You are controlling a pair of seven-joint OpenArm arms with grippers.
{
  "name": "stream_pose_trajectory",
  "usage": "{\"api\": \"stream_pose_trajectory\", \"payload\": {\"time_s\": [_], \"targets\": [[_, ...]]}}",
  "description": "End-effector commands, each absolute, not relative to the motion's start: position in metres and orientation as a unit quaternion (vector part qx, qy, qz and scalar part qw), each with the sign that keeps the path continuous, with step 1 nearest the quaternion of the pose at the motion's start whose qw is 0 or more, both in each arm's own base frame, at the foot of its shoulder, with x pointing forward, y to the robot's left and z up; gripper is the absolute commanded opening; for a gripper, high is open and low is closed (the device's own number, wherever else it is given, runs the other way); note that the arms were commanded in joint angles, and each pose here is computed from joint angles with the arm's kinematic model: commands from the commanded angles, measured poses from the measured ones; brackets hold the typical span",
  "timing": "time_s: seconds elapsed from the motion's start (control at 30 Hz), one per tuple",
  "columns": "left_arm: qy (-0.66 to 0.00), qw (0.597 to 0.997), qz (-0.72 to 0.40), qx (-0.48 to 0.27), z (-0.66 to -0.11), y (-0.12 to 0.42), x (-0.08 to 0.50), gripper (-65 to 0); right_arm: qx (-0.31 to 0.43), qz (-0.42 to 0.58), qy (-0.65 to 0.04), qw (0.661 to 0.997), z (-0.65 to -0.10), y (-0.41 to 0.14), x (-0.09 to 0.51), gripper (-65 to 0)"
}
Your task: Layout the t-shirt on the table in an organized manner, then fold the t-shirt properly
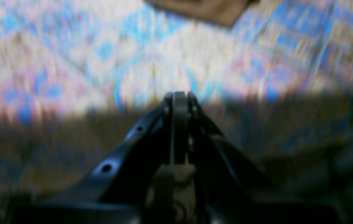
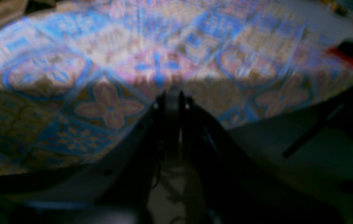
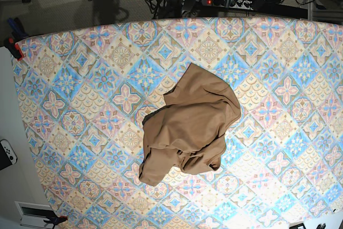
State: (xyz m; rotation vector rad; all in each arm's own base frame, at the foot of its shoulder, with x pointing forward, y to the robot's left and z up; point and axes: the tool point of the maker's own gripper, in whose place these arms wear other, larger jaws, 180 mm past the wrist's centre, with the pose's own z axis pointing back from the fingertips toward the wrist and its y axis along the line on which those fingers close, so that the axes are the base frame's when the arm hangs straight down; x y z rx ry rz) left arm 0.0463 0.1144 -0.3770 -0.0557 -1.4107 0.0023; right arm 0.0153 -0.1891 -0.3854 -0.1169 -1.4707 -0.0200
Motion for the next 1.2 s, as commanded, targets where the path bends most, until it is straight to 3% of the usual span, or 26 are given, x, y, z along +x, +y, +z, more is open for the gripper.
{"api": "stream_pose_trajectory", "payload": {"time_s": [0.0, 0.2, 0.4, 0.6, 0.9, 1.17], "targets": [[-0.666, 0.745, 0.003, -0.028, -0.363, 0.113, 0.048, -65.0, -0.056, -0.008, -0.692, 0.719, -0.369, -0.190, 0.019, -64.5], [-0.707, 0.707, 0.003, -0.030, -0.323, 0.112, 0.081, -65.0, -0.038, 0.003, -0.698, 0.715, -0.335, -0.180, 0.062, -64.5], [-0.678, 0.734, 0.002, -0.033, -0.302, 0.110, 0.119, -65.0, -0.027, 0.015, -0.687, 0.726, -0.302, -0.170, 0.108, -64.5], [-0.633, 0.774, -0.007, -0.034, -0.295, 0.107, 0.170, -65.0, 0.008, 0.020, -0.608, 0.794, -0.326, -0.145, 0.126, -64.5], [-0.564, 0.825, -0.017, -0.026, -0.307, 0.108, 0.224, -65.0, 0.079, 0.080, -0.553, 0.826, -0.346, -0.088, 0.194, -64.5], [-0.529, 0.848, -0.020, -0.024, -0.309, 0.109, 0.253, -65.0, 0.071, 0.099, -0.532, 0.838, -0.345, -0.083, 0.239, -64.5]]}}
